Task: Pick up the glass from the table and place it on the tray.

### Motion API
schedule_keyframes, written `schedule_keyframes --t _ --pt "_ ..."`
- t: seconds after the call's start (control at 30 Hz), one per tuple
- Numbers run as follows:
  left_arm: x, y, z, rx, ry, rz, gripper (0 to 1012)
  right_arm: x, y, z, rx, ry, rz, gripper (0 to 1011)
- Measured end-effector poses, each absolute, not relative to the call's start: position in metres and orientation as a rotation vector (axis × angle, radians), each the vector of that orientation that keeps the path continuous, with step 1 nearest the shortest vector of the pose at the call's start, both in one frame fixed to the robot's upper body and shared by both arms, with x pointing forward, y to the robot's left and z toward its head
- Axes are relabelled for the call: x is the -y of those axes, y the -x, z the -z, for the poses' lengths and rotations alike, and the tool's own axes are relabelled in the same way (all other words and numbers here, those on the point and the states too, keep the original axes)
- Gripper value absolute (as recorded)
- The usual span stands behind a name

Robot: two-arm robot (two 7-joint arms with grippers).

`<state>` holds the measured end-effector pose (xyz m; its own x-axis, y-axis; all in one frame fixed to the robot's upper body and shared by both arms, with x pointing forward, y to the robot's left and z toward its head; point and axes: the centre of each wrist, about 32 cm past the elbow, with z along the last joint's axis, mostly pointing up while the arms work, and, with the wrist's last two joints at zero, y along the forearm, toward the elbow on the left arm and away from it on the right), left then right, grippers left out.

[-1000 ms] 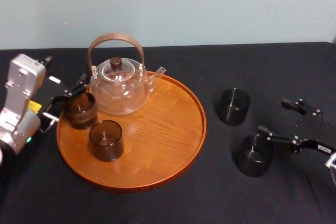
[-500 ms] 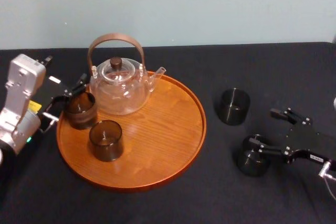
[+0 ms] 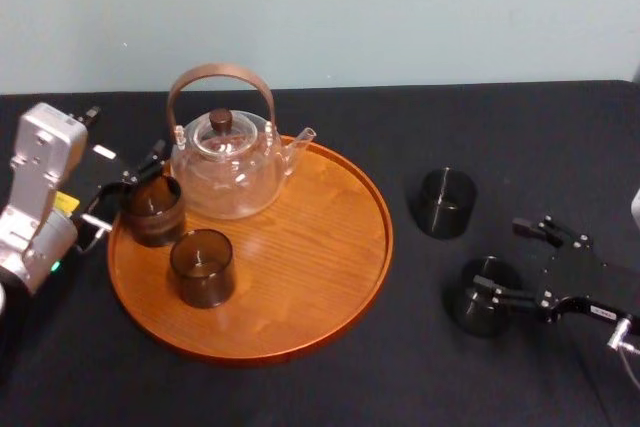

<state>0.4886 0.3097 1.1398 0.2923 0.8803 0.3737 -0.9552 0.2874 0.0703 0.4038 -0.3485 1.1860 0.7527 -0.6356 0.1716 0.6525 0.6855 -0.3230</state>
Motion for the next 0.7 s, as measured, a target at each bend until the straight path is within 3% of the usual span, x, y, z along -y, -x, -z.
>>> schedule_keyframes --t 0.7 --pt "-0.310 -0.489 -1.140 0.285 -0.304 -1.248 1001 0.354 -0.392 -1.186 0.027 0.394 0.736 1002"
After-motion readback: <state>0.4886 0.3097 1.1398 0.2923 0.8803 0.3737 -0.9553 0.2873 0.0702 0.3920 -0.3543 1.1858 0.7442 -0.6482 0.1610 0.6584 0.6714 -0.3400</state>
